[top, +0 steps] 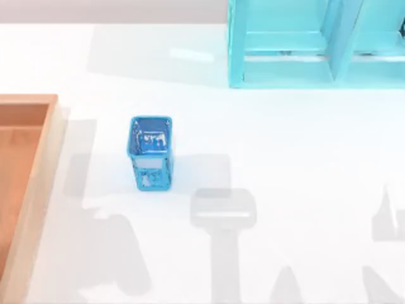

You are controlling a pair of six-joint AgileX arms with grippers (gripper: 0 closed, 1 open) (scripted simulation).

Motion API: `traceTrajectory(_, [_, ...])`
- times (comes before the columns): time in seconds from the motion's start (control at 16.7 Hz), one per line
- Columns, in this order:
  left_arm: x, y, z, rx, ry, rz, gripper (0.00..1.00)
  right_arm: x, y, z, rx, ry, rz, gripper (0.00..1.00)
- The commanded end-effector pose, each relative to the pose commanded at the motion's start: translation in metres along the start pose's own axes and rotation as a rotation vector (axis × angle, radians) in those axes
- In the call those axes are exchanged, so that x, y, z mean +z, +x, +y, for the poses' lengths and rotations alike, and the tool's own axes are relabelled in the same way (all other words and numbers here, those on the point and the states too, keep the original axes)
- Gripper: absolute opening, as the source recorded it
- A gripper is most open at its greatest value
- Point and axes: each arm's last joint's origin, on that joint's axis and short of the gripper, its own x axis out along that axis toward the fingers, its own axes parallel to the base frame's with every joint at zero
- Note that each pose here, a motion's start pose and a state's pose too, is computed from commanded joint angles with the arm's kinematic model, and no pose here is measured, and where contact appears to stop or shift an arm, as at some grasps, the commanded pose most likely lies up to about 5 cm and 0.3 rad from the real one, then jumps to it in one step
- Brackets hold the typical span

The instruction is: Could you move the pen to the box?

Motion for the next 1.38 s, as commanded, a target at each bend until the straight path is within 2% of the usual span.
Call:
traceTrajectory(0.3, [0.001,-0.001,-0.001,0.000,0.003,-0.001,0.00,0.000,0.000,0.000,0.000,0.000,0.000,1.00])
traceTrajectory(0.36, [-0.006,-0.005,0.028,0.030,0.081,0.026,0.00,0.000,0.000,0.000,0.000,0.000,0.000,1.00])
traceTrajectory(1.38, [-0.030,0.046,0.003,0.005,0.013,0.007,0.00,0.000,0.000,0.000,0.000,0.000,0.000,1.00])
